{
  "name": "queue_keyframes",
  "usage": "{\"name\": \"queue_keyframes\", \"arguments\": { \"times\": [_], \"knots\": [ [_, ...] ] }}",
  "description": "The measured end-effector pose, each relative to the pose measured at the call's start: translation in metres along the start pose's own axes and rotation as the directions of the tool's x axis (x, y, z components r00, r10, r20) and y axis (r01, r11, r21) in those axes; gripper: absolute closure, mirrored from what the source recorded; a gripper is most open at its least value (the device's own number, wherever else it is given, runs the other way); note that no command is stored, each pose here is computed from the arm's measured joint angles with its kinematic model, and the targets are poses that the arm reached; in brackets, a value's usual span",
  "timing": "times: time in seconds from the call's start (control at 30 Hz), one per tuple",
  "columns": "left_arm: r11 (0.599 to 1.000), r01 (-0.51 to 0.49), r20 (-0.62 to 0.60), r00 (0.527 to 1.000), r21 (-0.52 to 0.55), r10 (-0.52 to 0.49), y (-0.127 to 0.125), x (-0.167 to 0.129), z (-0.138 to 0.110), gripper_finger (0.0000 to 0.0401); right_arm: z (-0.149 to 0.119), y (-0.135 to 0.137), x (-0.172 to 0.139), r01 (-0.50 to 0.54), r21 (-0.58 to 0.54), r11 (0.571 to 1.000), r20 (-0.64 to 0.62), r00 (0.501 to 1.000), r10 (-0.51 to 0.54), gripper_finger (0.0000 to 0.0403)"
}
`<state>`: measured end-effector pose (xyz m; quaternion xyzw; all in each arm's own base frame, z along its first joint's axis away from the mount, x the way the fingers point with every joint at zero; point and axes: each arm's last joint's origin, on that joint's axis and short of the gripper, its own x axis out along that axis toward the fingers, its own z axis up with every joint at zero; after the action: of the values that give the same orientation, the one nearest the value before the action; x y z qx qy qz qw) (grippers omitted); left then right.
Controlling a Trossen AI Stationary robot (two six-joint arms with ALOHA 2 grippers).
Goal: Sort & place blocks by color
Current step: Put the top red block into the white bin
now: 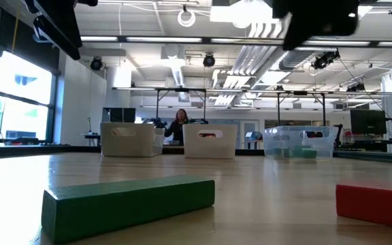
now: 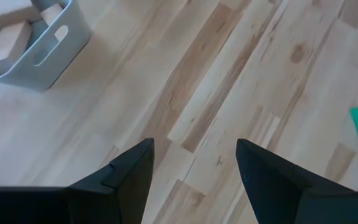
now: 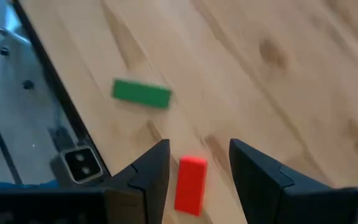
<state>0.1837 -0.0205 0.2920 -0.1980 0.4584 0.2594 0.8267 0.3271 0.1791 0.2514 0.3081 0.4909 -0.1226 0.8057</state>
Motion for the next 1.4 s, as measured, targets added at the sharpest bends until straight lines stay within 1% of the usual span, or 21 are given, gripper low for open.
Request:
{"name": "queue_keyframes", "arguments": {
  "times": [0.17, 0.27, 0.33, 0.5, 0.7, 0.87, 0.93, 1.03, 1.13, 1.4],
  "knots": [
    [1.000, -0.003, 0.003, 1.000, -0.010, 0.003, 0.000, 0.000, 0.000, 0.0188, -0.020, 0.004, 0.015, 0.056, 0.062, 0.997, -0.046, 0.998, -0.054, 0.0250],
    [1.000, -0.003, 0.004, 1.000, -0.010, 0.003, 0.000, 0.000, 0.000, 0.0188, -0.031, 0.005, 0.023, 0.098, 0.079, 0.992, -0.072, 0.993, -0.092, 0.0250],
    [1.000, -0.001, 0.005, 1.000, -0.011, 0.001, 0.000, 0.000, 0.000, 0.0188, -0.036, 0.006, 0.028, 0.108, 0.089, 0.990, -0.086, 0.991, -0.100, 0.0250],
    [1.000, 0.000, 0.006, 1.000, -0.015, 0.001, 0.000, 0.000, 0.000, 0.0188, -0.049, 0.010, 0.036, 0.114, 0.063, 0.991, -0.094, 0.990, -0.108, 0.0250],
    [1.000, -0.002, 0.010, 1.000, -0.027, 0.002, 0.000, 0.000, 0.001, 0.0188, -0.055, 0.014, 0.042, 0.091, 0.047, 0.995, -0.103, 0.991, -0.086, 0.0243],
    [0.999, -0.018, 0.027, 0.999, -0.031, 0.019, 0.000, 0.000, 0.001, 0.0188, -0.057, 0.018, 0.056, 0.066, 0.051, 0.996, -0.095, 0.994, -0.061, 0.0208],
    [0.999, -0.017, 0.027, 0.999, -0.031, 0.018, 0.000, 0.000, 0.001, 0.0188, -0.059, 0.018, 0.062, 0.074, 0.060, 0.995, -0.100, 0.993, -0.068, 0.0193],
    [0.999, -0.017, 0.027, 0.999, -0.031, 0.018, 0.000, 0.000, 0.001, 0.0188, -0.062, 0.016, 0.071, 0.085, 0.062, 0.994, -0.146, 0.986, -0.076, 0.0178],
    [0.999, -0.017, 0.027, 0.999, -0.031, 0.018, 0.000, 0.000, 0.001, 0.0188, -0.065, 0.015, 0.079, 0.106, 0.098, 0.990, -0.168, 0.982, -0.088, 0.0174],
    [0.999, -0.018, 0.030, 0.999, -0.031, 0.019, 0.000, 0.000, 0.001, 0.0188, -0.070, 0.015, 0.095, 0.099, 0.117, 0.988, -0.196, 0.978, -0.075, 0.0176]
  ]
}}
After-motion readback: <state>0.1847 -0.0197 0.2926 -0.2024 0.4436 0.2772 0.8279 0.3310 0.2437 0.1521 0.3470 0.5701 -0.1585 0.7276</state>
